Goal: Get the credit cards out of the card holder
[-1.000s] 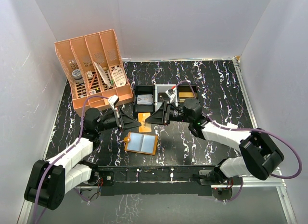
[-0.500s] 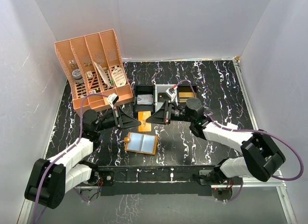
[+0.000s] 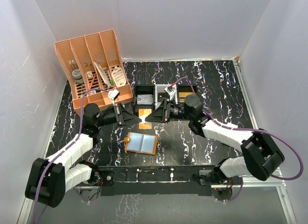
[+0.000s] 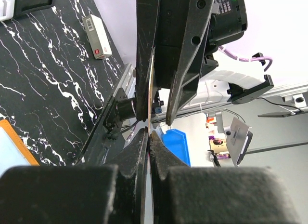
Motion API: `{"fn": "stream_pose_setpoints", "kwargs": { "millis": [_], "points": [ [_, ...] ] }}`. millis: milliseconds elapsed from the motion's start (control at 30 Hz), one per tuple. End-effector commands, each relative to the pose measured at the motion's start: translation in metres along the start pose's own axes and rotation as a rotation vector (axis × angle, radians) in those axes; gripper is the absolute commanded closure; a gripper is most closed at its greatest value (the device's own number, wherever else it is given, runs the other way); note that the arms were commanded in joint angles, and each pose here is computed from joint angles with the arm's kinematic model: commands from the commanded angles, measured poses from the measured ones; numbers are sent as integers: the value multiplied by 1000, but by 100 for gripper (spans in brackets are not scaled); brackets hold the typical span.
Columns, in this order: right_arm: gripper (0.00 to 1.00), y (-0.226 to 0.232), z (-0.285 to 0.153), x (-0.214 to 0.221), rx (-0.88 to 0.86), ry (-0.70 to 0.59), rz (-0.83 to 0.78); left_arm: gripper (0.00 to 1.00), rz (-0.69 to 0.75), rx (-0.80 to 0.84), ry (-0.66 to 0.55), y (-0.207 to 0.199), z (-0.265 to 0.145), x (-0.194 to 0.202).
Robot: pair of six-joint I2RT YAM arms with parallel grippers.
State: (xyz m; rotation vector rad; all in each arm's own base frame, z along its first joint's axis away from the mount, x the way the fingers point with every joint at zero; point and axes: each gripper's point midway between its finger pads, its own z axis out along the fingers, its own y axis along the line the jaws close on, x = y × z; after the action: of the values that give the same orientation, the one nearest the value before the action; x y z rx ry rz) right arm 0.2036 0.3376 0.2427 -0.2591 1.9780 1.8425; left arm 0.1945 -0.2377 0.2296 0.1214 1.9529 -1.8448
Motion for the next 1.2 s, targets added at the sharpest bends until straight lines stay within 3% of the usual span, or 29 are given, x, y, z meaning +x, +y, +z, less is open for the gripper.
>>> {"fn": "stream_pose_setpoints", "kwargs": {
  "millis": [0, 167, 367, 400, 500, 533, 633, 767, 1000, 1100, 1167],
  "points": [
    [79, 33, 4, -10, -128, -4, -69, 100, 60, 66, -16, -15, 1, -8],
    [97, 33, 3, -11, -138, -30, -62, 100, 58, 65, -3, -14, 2, -7],
    [100, 28, -12, -28, -87, -108, -92, 100, 80, -16, 0, -7, 0, -7],
    [100, 26, -15, -32, -71, -121, -101, 83, 78, -43, -2, -4, -1, -7],
    [100, 14, -22, -44, 41, -146, -163, 7, 83, -160, -29, 10, -4, -12],
    [100, 2, -24, -51, 144, -153, -181, 2, 102, -208, -54, 14, -6, -16],
    [100, -21, -46, -69, 418, -156, -355, 1, 138, -322, -125, 26, -15, -26],
    [100, -24, -79, -96, 618, -208, -591, 1, 165, -440, -185, 39, -26, -34],
    [100, -21, -116, -131, 777, -295, -1025, 1, 268, -635, -319, 44, -62, -47],
    [100, -23, -121, -134, 797, -187, -1324, 1, 301, -683, -325, 43, -71, -49],
    [100, -30, -128, -140, 862, -138, -1411, 1, 311, -714, -323, 46, -74, -50]
  ]
}}
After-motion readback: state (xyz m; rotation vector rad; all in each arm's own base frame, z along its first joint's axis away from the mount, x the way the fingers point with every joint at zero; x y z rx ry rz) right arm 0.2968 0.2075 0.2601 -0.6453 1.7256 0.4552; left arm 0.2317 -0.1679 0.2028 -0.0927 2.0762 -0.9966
